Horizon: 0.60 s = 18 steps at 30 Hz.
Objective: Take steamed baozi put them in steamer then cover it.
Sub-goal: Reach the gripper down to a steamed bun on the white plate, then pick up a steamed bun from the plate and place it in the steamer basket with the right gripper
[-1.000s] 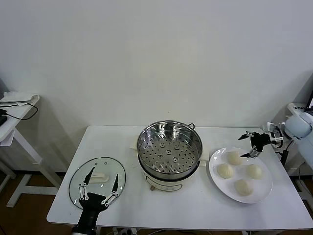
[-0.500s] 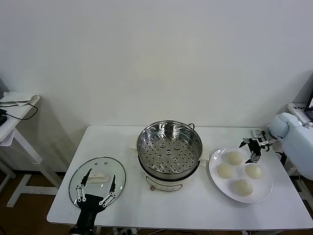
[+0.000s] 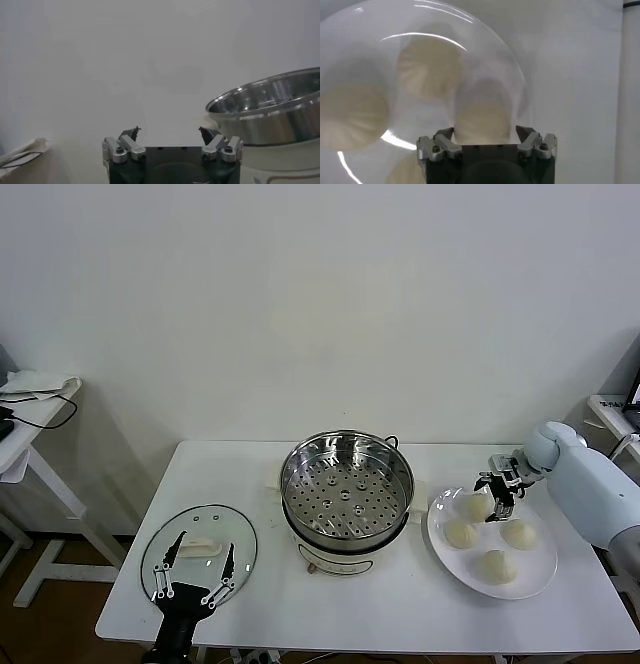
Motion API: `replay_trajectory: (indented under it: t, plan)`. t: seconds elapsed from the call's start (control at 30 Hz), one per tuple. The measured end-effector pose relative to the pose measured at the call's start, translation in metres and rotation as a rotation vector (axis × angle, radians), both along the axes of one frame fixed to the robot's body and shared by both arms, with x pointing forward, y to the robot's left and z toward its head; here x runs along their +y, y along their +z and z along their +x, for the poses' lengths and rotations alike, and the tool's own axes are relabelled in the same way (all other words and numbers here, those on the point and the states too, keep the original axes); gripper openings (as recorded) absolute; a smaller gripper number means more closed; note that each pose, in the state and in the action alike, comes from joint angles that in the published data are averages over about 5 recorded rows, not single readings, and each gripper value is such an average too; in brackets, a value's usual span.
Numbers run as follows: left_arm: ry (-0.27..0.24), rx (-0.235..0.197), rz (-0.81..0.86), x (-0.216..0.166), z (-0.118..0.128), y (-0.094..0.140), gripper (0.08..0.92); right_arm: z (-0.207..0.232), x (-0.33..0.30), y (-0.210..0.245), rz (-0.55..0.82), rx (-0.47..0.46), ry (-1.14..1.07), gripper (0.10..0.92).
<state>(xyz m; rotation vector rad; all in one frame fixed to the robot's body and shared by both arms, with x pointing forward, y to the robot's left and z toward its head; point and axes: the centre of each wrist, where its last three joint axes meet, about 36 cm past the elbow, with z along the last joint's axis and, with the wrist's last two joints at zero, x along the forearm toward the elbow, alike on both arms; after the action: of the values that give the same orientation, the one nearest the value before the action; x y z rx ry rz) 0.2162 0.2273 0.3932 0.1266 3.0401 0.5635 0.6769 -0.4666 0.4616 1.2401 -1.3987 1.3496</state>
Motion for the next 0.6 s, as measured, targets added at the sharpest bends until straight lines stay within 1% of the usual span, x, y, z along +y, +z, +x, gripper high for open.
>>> replay_trajectory:
  t: [0.07, 0.13, 0.33, 0.47, 0.6]
  plan:
    - [0.002, 0.001, 0.000, 0.000, 0.000, -0.001, 0.823, 0.000, 0.001, -0.002, -0.002, 0.002, 0.001, 0.658]
    - [0.003, 0.001, 0.000, 0.000, 0.000, -0.002, 0.823, 0.000, 0.001, -0.003, -0.003, 0.004, 0.002, 0.643]
    - [0.004, -0.001, -0.001, 0.000, 0.001, -0.002, 0.823, 0.000, 0.002, 0.005, -0.006, -0.003, 0.015, 0.637]
    - [0.002, -0.006, -0.002, 0.000, 0.002, 0.000, 0.823, 0.001, 0.006, 0.025, -0.007, -0.030, 0.062, 0.643]
    - [0.000, -0.013, -0.003, 0.000, 0.003, 0.002, 0.823, 0.010, 0.023, 0.062, -0.008, -0.084, 0.172, 0.659]
